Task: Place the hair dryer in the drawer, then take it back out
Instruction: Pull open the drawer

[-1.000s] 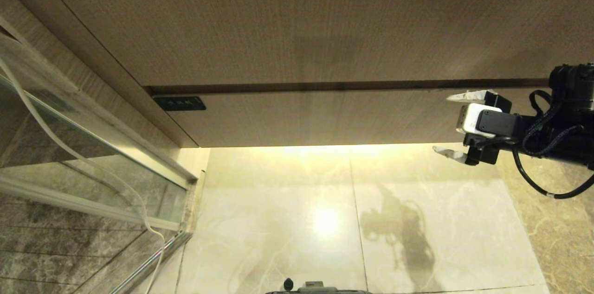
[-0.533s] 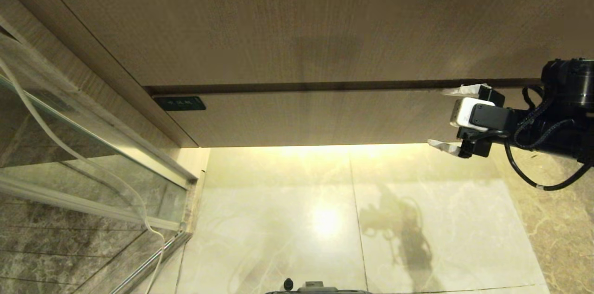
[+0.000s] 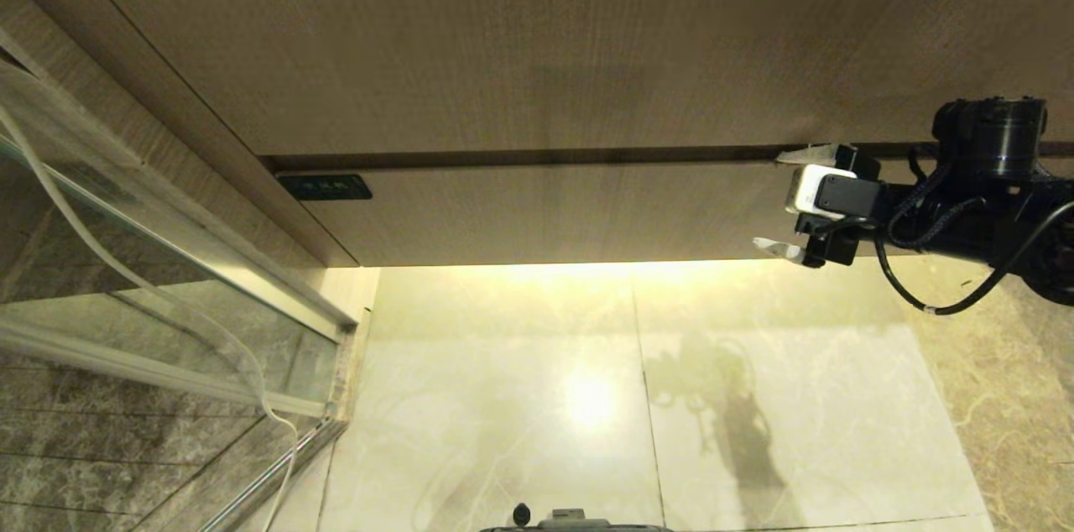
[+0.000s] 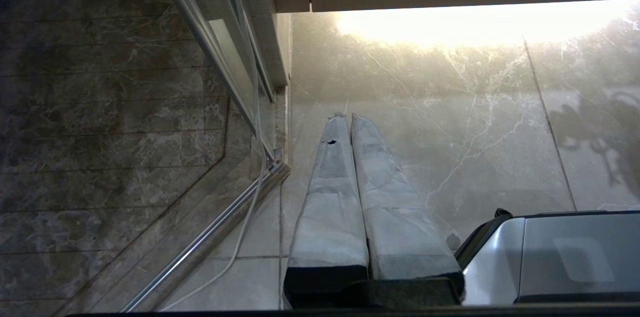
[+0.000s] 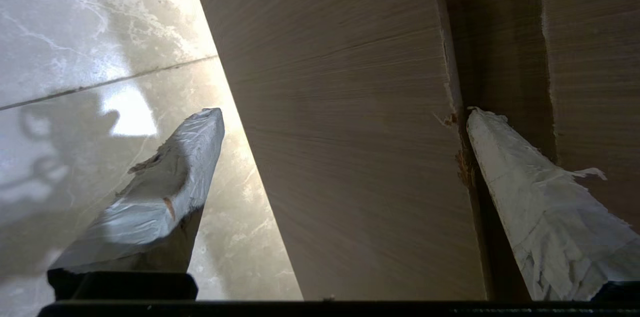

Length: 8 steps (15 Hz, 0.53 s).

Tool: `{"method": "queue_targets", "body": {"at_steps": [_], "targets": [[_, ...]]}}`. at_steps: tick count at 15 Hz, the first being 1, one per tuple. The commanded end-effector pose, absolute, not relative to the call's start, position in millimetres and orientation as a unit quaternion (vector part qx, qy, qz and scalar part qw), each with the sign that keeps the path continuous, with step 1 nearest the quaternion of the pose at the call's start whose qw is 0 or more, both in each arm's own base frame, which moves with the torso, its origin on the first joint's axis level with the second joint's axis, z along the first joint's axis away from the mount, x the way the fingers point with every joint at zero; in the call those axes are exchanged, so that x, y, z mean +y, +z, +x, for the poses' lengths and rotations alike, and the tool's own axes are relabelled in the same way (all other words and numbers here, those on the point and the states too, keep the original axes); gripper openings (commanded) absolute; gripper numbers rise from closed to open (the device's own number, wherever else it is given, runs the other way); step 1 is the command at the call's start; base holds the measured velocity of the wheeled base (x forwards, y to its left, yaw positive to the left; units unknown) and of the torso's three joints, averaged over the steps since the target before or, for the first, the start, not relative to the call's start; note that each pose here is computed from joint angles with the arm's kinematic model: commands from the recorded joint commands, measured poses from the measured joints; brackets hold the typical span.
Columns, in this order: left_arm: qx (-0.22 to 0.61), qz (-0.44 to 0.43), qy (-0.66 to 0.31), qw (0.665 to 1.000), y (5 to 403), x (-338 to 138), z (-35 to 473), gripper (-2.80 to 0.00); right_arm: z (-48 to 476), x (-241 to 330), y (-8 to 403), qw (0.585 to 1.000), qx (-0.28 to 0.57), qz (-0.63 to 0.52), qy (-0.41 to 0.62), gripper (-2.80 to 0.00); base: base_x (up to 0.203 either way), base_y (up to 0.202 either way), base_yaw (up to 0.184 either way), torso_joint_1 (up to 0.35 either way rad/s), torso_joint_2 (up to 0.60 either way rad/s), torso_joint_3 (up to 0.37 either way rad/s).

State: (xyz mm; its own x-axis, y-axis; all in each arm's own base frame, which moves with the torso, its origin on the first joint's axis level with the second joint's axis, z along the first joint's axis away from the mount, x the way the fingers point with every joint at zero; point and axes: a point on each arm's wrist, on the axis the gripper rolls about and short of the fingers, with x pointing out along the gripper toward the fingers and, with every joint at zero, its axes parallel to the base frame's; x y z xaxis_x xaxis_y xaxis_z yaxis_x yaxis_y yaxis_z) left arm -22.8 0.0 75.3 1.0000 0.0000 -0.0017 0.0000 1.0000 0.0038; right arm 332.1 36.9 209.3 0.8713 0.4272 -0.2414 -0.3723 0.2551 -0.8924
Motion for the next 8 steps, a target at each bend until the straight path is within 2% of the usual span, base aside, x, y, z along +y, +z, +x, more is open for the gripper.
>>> {"method": "queue_targets", "body": {"at_steps": [1, 8], "targets": [[0.002, 0.002, 0.000, 1.000, 74.9, 0.0, -22.7, -2.80, 342.4, 38.0, 206.9, 0.790, -0.027, -0.558, 0.253, 0.00, 0.000, 0.000, 0.000, 0.000, 0.00, 0.000], [0.001, 0.002, 0.000, 1.000, 75.3, 0.0, -22.8, -2.80, 348.1, 38.5, 206.0, 0.790, -0.042, -0.561, 0.243, 0.00, 0.000, 0.000, 0.000, 0.000, 0.00, 0.000]]}}
